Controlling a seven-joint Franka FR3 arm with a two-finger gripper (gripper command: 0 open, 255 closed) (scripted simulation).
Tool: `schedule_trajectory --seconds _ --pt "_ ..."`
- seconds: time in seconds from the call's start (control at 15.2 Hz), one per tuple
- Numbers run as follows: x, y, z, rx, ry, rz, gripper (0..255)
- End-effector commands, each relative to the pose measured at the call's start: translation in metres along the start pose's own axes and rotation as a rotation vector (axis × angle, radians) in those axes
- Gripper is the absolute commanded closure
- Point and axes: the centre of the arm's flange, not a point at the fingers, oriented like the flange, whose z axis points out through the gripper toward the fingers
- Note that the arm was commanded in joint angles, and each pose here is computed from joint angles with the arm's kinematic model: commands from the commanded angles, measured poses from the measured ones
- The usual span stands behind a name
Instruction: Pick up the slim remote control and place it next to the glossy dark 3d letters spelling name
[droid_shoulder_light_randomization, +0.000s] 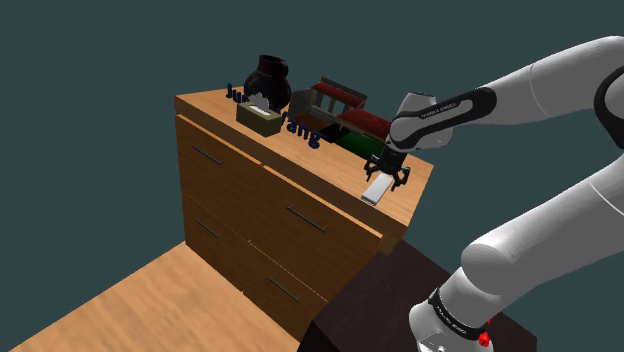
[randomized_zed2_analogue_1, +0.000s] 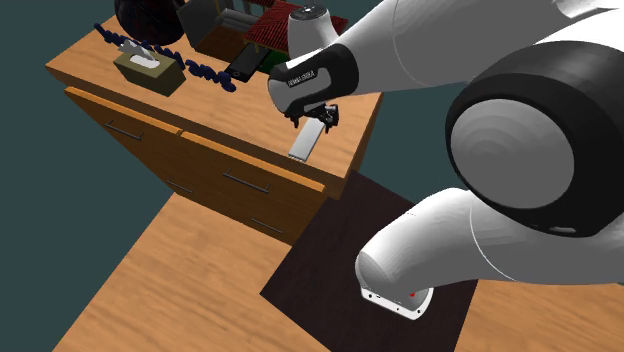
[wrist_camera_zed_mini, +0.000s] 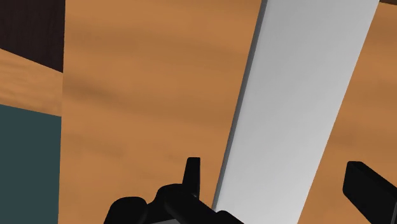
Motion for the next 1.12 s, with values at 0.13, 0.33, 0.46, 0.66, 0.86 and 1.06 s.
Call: schedule_trajectory --seconds 0.13,0.33,0.46,0.66,0.86,1.06 --pt "0.0006 0.0003 0.0076 0.0 0.001 0.0 0" --pt "0.0006 0.0003 0.0076 0.0 0.001 0.0 0" --pt "0.0006 0.0003 0.0075 0.0 0.0 0.0 0" --pt "0.0006 0.0003 0.0076 0.0 0.0 0.0 255" --pt "0.0006 0.0003 0.0075 0.0 0.0 0.0 255" --pt "0.0006 0.0003 0.0075 0.0 0.0 0.0 255"
